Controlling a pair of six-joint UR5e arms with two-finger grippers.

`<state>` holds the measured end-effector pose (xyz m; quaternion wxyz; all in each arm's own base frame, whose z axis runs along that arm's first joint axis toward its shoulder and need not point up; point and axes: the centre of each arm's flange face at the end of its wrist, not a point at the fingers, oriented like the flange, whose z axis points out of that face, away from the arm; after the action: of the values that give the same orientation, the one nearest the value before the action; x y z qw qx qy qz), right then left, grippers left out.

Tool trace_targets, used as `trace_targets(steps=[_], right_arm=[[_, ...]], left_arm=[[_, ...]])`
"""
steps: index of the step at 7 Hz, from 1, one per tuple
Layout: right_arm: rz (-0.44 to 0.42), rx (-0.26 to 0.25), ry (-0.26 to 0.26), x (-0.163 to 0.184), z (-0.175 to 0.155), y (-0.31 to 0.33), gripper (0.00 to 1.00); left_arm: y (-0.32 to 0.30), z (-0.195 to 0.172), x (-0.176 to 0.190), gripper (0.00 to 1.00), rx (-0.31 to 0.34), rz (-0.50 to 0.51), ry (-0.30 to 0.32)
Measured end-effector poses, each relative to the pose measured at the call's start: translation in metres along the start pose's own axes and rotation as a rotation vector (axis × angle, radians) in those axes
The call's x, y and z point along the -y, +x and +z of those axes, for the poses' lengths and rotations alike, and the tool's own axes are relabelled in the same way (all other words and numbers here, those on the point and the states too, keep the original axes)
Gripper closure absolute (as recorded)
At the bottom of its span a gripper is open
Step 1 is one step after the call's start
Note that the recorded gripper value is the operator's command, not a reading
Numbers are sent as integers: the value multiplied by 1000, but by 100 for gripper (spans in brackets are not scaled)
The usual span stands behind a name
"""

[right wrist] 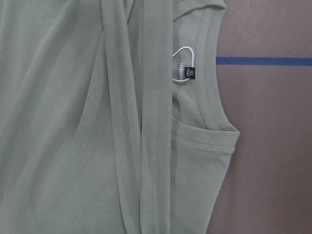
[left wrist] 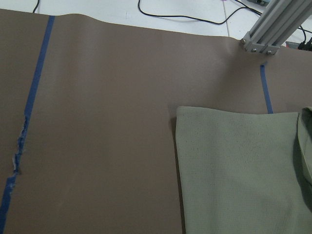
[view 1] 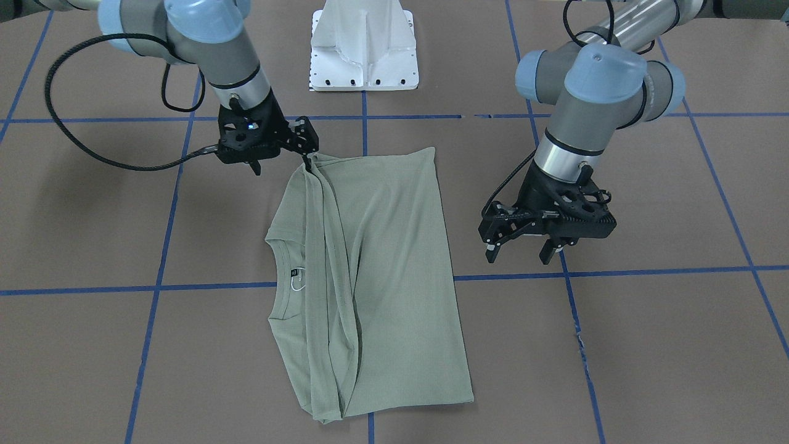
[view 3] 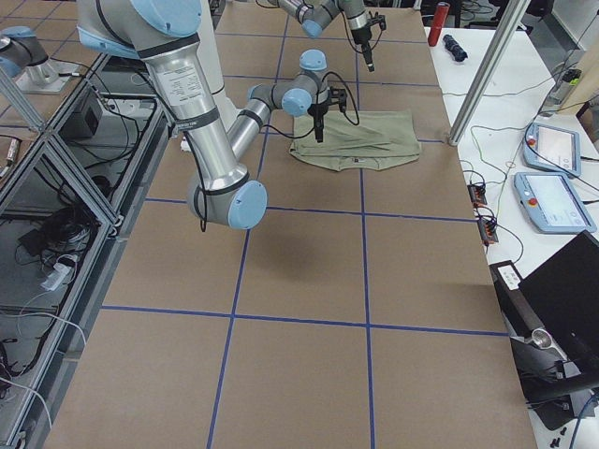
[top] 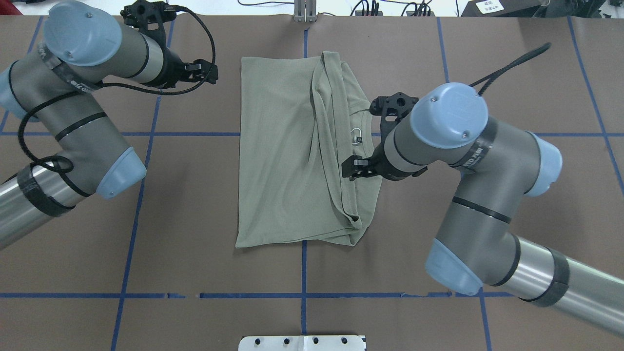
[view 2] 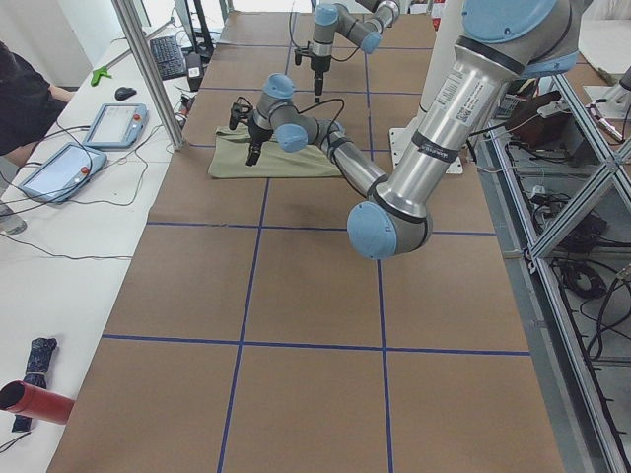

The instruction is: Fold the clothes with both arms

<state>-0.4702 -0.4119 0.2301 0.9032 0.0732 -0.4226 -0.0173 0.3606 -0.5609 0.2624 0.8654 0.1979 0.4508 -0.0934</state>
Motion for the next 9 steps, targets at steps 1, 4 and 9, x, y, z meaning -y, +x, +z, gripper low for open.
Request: trace_targets(steps=[1, 4, 9], right_arm=[[-78, -26, -11, -12, 22, -15, 0], [-217, -73, -28, -34, 73, -43, 18], [-306, -94, -8, -29, 103, -60, 59]], left_arm=[[-7, -9, -7, 0, -4, 3, -7], [-15, -13, -14, 0, -2, -3, -17], [-17, -9, -16, 0, 5, -8, -23]])
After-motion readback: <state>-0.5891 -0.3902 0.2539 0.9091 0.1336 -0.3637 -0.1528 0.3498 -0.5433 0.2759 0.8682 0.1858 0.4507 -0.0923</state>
